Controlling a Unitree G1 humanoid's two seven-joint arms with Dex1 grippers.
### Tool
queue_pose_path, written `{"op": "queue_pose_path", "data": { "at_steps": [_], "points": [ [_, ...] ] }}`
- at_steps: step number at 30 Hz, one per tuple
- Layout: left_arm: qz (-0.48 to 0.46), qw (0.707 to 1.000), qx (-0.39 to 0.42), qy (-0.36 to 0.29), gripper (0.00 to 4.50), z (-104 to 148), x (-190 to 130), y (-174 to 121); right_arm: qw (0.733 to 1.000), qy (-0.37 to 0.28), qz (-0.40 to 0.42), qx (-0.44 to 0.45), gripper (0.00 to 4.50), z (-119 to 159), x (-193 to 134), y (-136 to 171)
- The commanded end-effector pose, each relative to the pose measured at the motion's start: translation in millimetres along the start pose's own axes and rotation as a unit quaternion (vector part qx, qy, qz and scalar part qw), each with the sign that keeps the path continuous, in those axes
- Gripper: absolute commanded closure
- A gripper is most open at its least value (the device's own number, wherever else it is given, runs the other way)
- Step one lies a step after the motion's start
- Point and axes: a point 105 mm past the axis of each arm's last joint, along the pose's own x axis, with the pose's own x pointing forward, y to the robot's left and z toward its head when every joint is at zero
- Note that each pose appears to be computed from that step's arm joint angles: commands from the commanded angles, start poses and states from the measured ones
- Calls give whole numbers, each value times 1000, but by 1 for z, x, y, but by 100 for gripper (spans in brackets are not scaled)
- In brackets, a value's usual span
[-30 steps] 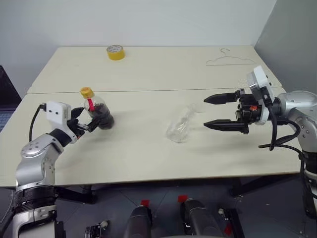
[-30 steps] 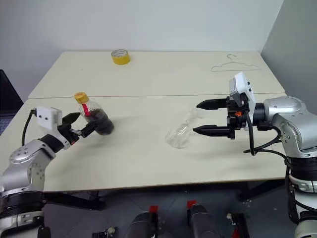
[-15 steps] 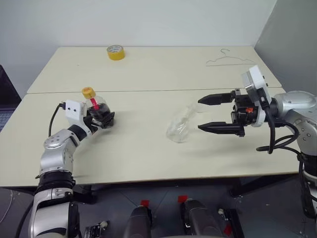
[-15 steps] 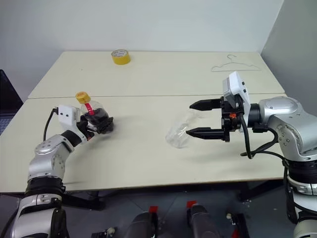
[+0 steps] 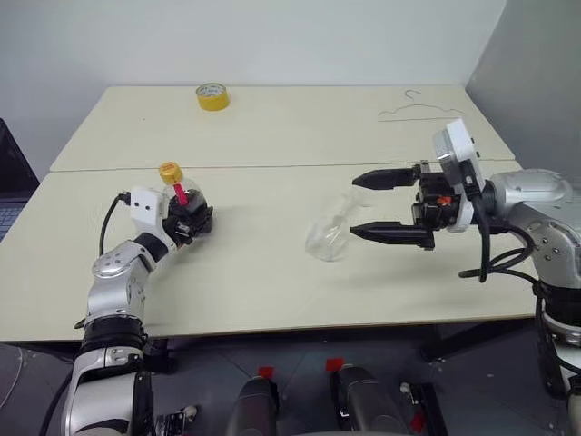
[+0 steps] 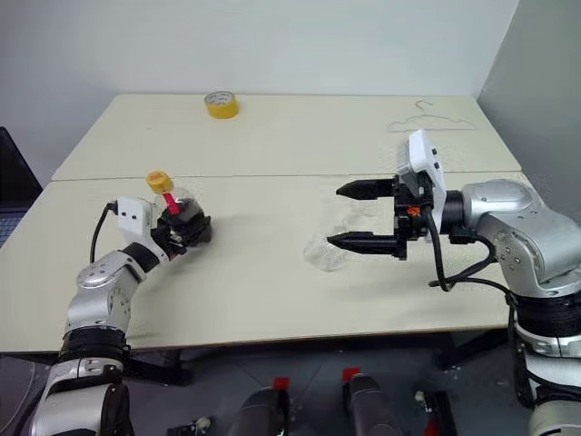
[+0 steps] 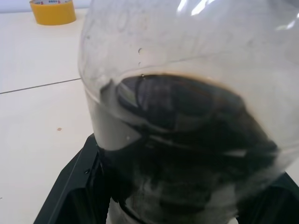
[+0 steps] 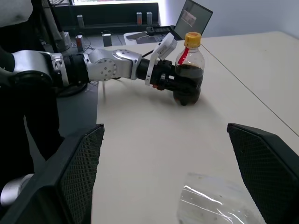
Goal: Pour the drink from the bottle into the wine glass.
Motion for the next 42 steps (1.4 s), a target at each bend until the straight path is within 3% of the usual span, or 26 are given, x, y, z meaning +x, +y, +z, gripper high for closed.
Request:
{"op": "queue_pose_path", "data": {
  "at_steps": [1, 4, 8, 15, 22, 36, 39, 42],
  "points": [
    [-38, 999, 1, -13, 141, 8, 3, -21, 997, -47, -43, -39, 0, 20, 21, -9],
    [-54, 998, -8, -22, 141, 14, 10, -41, 994, -75, -81, -27, 0, 23, 44, -16],
    [-100, 994, -17, -30, 141, 20, 24, -90, 988, -95, -124, 7, 0, 18, 69, -21],
    [-123, 992, 11, 1, 141, 0, 42, -134, 975, -100, -185, 72, 0, 2, 96, -29],
    [-129, 992, 7, 12, 141, -11, 50, -156, 966, -83, -225, 98, 0, -8, 111, -35],
    [-119, 993, -4, 19, 141, -18, 55, -164, 951, -66, -283, 108, 0, -8, 130, -50],
    [-120, 993, -4, 20, 143, -19, 55, -165, 947, -74, -291, 113, 60, -6, 130, -54],
    [-121, 992, -3, 22, 143, -21, 54, -166, 947, -76, -292, 115, 163, -5, 130, -55]
  ]
}}
